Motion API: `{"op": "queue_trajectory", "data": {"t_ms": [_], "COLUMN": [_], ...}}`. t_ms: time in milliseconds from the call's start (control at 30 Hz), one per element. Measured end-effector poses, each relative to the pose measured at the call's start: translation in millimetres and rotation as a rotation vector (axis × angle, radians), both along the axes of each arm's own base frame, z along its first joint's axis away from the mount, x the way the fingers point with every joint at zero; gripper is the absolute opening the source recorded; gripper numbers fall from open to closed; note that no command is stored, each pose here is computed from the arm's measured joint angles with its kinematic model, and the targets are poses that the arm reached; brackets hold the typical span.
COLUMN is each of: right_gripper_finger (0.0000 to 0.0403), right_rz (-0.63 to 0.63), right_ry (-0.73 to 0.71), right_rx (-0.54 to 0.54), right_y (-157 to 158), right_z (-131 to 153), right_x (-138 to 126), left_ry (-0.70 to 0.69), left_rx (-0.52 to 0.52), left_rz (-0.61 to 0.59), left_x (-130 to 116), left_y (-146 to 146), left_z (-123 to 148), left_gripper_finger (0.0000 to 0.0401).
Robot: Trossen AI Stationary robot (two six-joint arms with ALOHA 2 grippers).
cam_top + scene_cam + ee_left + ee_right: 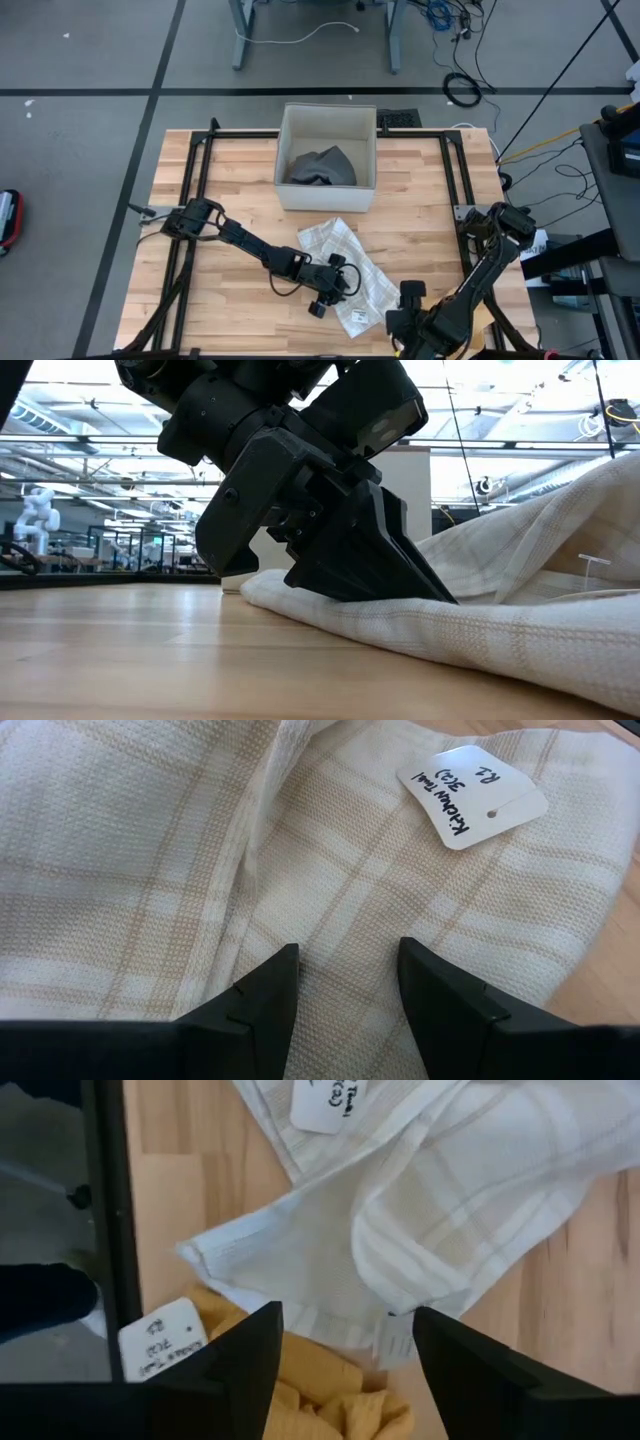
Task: Fold towel
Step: Fold the white patterned towel
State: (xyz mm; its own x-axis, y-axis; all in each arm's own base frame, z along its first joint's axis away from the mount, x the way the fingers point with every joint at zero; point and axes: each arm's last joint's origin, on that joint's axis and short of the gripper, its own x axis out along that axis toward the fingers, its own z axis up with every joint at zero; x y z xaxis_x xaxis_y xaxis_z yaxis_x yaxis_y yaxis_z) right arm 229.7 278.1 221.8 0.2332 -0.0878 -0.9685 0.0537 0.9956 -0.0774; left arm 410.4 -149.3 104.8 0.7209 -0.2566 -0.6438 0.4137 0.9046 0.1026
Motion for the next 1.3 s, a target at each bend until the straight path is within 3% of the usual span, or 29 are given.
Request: {"op": "queue_trajectory", "data": {"t_ms": [367,667,767,933,1100,1300], "right_gripper_finger": [0.0199,0.0191,0.0164,0.0085,0.0021,0.0002], "right_rz": [0.011,0.113,0.102,0.101,0.017,-0.075], "right_ry": [-0.041,-0.131,-0.105,-0.051,-0.003,-0.034], "right_rx": [-0.134,-0.130,-0.109,-0.100,-0.066,0.023], "right_y": [-8,-2,-2,2,0,5], "right_z": [1,2,-1,-13,-18,-15], "right_x": [-1,7,7,9,11,16], "left_ry": [0.000,0.000,0.000,-0.002,-0.003,-0.003], "left_rx": [0.000,0.000,0.000,0.000,0.000,0.000], "left_rz": [0.000,0.000,0.000,-0.001,-0.001,-0.001], "left_x": [0,0,0,0,0,0], "left_y": [0,0,0,0,0,0], "left_z": [0,0,0,0,0,0], "left_gripper_finger": [0.0179,0.0179,0.0179,0.0179,0.0179,0.0179]}}
